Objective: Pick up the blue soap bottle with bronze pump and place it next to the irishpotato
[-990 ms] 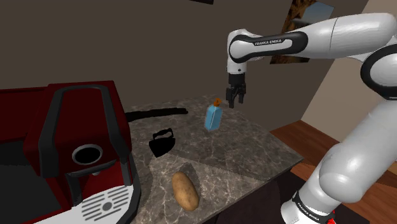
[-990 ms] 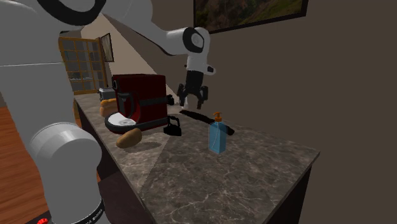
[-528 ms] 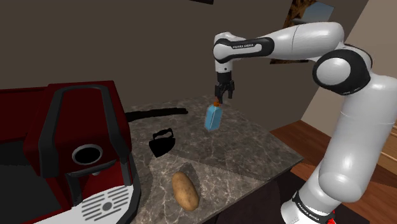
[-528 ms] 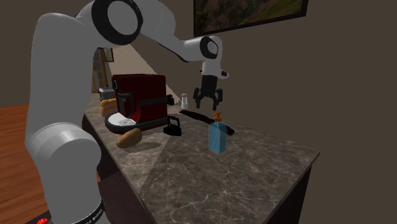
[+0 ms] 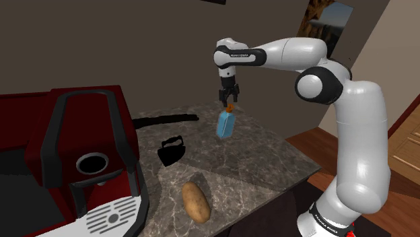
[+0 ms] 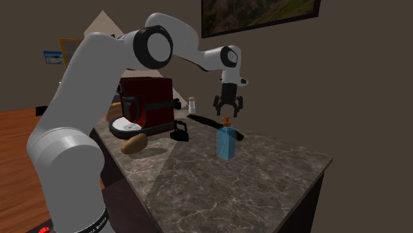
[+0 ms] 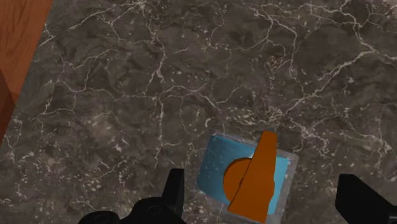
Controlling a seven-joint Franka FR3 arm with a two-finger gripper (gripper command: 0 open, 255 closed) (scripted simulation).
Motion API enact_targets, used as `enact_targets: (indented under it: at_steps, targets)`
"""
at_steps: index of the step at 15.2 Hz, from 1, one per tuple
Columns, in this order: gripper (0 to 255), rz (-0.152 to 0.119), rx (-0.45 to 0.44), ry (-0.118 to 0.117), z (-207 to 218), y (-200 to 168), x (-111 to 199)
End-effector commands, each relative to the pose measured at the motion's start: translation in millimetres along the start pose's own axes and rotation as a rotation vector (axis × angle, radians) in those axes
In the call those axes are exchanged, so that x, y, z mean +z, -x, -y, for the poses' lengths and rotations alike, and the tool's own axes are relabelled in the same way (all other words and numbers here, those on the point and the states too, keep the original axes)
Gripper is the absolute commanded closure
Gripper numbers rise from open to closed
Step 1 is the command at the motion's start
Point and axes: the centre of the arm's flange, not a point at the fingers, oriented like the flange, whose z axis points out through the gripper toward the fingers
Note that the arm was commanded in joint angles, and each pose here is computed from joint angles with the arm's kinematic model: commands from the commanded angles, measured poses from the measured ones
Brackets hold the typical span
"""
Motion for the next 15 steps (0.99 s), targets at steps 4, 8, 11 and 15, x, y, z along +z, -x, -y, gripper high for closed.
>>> enact_targets:
  at_steps: [4, 8, 11, 15]
  targets:
    - [0, 0.0, 0.0, 0.001, 0, -3, 25]
    - [0, 0.0, 0.0, 0.001, 0, -3, 33]
    - [0, 0.0, 0.0, 0.001, 0, -3, 33]
    - [255, 0.0, 0.0, 0.001, 0, -3, 33]
